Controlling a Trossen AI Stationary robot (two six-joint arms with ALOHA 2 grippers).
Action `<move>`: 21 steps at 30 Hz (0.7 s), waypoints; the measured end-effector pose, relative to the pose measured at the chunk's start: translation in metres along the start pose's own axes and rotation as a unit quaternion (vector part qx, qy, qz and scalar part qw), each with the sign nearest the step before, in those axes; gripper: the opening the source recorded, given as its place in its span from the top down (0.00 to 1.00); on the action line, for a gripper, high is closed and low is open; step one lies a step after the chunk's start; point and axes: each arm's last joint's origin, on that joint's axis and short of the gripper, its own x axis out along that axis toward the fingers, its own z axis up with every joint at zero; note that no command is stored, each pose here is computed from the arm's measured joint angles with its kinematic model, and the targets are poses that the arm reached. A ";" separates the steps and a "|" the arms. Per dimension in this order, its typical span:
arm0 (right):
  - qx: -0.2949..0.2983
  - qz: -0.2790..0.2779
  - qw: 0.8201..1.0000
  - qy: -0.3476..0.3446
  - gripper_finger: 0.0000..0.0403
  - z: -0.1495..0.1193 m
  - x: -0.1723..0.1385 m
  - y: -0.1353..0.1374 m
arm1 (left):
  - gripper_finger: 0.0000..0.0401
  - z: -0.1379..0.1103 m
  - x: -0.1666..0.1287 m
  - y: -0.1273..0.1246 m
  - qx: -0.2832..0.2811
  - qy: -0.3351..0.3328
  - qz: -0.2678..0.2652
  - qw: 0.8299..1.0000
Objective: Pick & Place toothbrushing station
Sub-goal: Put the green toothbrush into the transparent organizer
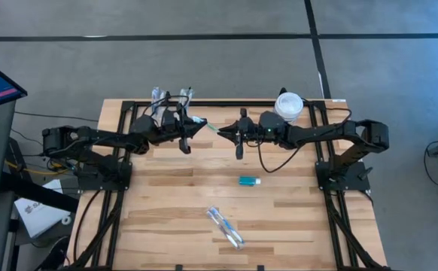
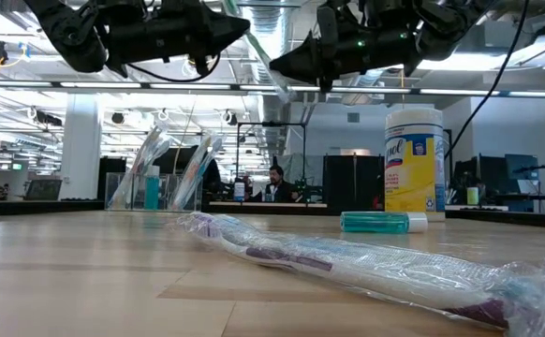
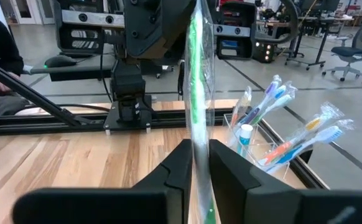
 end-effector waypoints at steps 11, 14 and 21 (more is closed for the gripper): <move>0.002 -0.009 1.000 0.013 0.80 -0.003 -0.001 -0.006 | 0.98 0.007 -0.007 -0.001 -0.004 0.043 0.006 0.999; 0.003 -0.009 1.000 0.016 0.78 -0.003 -0.001 -0.007 | 0.98 0.014 -0.014 -0.002 -0.004 0.064 0.016 0.998; 0.003 -0.009 1.000 0.016 0.78 -0.003 -0.001 -0.007 | 0.98 0.025 -0.030 -0.001 0.015 0.114 0.072 0.991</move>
